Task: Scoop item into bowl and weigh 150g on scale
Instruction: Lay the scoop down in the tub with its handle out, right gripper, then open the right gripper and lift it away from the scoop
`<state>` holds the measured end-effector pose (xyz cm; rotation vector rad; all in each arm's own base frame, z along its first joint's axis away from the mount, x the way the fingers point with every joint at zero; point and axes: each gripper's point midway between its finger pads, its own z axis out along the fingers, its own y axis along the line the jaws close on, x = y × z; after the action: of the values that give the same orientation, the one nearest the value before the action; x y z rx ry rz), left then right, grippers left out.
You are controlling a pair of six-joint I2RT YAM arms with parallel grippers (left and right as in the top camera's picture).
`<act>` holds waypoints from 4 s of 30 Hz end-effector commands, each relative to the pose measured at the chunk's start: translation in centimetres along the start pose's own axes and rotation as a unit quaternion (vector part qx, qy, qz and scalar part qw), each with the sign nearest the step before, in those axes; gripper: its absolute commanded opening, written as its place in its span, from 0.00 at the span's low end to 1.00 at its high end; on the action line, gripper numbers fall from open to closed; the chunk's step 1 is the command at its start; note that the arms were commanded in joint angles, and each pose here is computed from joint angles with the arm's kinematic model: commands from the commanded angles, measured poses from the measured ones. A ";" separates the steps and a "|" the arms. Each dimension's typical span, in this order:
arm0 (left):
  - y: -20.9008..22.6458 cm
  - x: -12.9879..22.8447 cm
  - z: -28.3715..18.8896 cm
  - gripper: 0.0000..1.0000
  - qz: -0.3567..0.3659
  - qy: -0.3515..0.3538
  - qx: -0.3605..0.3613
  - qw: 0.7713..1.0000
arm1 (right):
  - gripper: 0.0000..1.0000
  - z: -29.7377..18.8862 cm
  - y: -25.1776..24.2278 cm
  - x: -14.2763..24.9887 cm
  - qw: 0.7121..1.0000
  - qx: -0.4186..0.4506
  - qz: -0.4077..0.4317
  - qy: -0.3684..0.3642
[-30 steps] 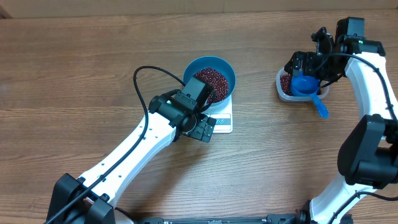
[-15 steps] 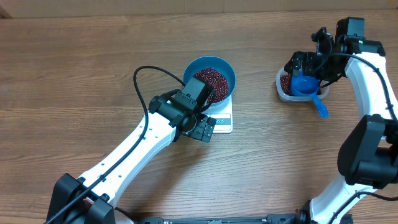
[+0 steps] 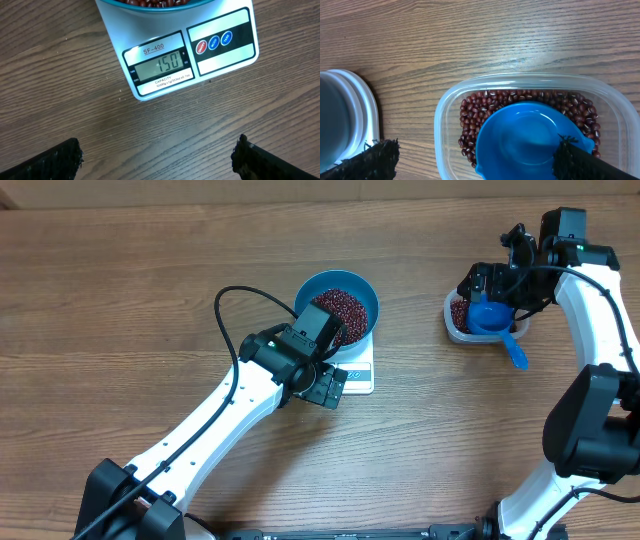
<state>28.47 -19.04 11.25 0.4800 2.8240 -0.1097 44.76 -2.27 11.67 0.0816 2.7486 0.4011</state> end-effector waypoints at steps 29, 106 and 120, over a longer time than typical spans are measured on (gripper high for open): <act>0.2 0.2 0.2 1.00 0.001 0.002 -0.007 1.000 | 1.00 0.1 0.2 0.0 1.000 -0.003 0.000 -0.001; 0.2 0.2 0.2 1.00 0.002 0.002 -0.007 1.000 | 1.00 -18.4 8.3 4.9 0.973 -0.002 -0.092 -0.210; 0.2 0.2 0.2 1.00 0.002 0.002 -0.007 1.000 | 1.00 -11.0 6.3 14.9 0.993 -0.008 -0.060 -0.102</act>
<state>28.47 -19.04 11.25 0.4800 2.8240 -0.1097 27.65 2.03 18.95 -0.0370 2.5260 0.3485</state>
